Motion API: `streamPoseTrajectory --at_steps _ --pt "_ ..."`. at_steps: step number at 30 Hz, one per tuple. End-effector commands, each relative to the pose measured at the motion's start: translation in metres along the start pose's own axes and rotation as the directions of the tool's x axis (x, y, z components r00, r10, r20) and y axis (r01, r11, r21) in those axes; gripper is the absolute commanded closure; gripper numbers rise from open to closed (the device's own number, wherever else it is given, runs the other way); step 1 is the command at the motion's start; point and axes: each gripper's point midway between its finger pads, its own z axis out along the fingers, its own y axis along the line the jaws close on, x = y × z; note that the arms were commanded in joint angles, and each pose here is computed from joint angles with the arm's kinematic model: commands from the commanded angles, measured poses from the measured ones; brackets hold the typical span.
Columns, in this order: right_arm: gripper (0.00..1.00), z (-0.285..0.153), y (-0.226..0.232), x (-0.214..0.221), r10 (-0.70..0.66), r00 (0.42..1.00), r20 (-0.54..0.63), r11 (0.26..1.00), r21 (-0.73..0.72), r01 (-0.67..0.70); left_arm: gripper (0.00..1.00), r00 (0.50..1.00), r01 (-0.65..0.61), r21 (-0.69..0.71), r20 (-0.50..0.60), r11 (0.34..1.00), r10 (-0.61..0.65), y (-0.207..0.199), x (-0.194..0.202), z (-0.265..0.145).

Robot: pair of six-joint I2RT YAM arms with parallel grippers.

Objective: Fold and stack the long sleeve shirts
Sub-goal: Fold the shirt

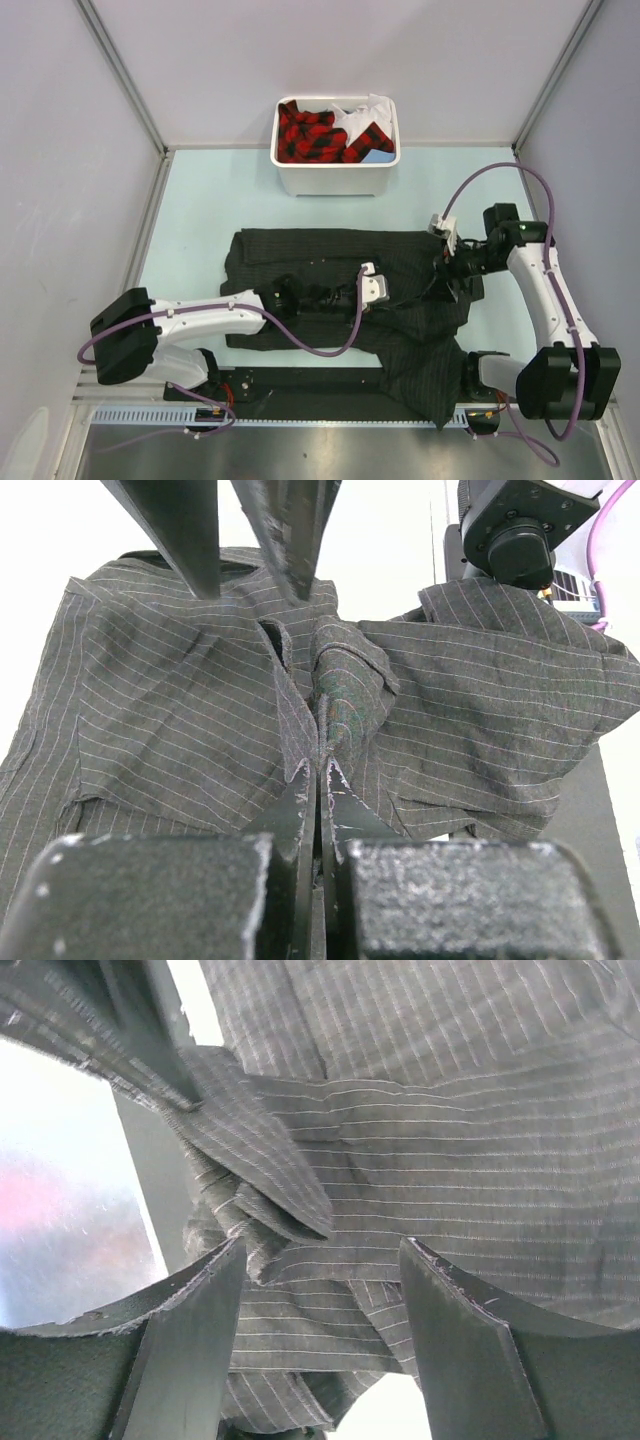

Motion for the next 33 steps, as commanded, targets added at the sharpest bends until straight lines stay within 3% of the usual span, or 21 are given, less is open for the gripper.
streamPoseTrajectory --at_steps 1,13,16,17,19,20,22,23,27,33 --pt "0.33 0.004 0.016 0.001 -0.179 0.984 -0.012 0.984 -0.016 0.179 1.0 0.998 -0.011 0.019 0.065 1.0 0.009 -0.002 -0.017 -0.001" --pt "0.41 0.033 -0.001 -0.001 -0.257 0.965 -0.048 0.966 0.014 0.258 1.0 0.997 -0.027 0.035 0.077 0.999 0.024 -0.004 -0.019 0.001" --pt "0.54 0.031 0.003 -0.002 -0.273 0.961 -0.045 0.962 0.006 0.274 1.0 0.997 -0.04 0.037 0.072 0.999 0.038 -0.004 -0.016 0.001" --pt "0.65 0.03 0.005 -0.004 -0.282 0.959 -0.041 0.959 0.004 0.282 1.0 0.997 -0.039 0.033 0.067 0.999 0.036 -0.004 -0.015 0.001" --pt "0.78 0.026 0.011 -0.01 -0.3 0.954 -0.026 0.954 -0.002 0.3 1.0 0.997 -0.043 0.023 0.059 0.999 0.042 -0.002 -0.013 0.0" --pt "0.97 0.024 0.015 -0.011 -0.305 0.952 -0.021 0.952 -0.007 0.305 1.0 0.998 -0.041 0.013 0.056 0.999 0.04 0.0 -0.013 -0.001" --pt "1.0 0.019 0.021 -0.018 -0.317 0.948 -0.001 0.948 0.0 0.317 0.82 0.998 -0.028 -0.037 0.051 0.999 0.03 0.008 -0.017 -0.008" --pt "1.0 0.016 0.025 -0.02 -0.334 0.943 0.007 0.943 0.006 0.334 0.65 0.999 -0.003 -0.068 0.054 0.998 0.007 0.016 -0.019 -0.012" --pt "1.0 0.013 0.035 -0.021 -0.361 0.932 0.018 0.932 0.02 0.361 0.36 0.993 0.098 -0.112 0.081 0.989 -0.089 0.024 -0.04 -0.033" --pt "1.0 0.013 0.042 -0.022 -0.378 0.925 0.028 0.926 0.022 0.377 0.24 0.987 0.147 -0.089 0.083 0.985 -0.139 0.023 -0.059 -0.031"
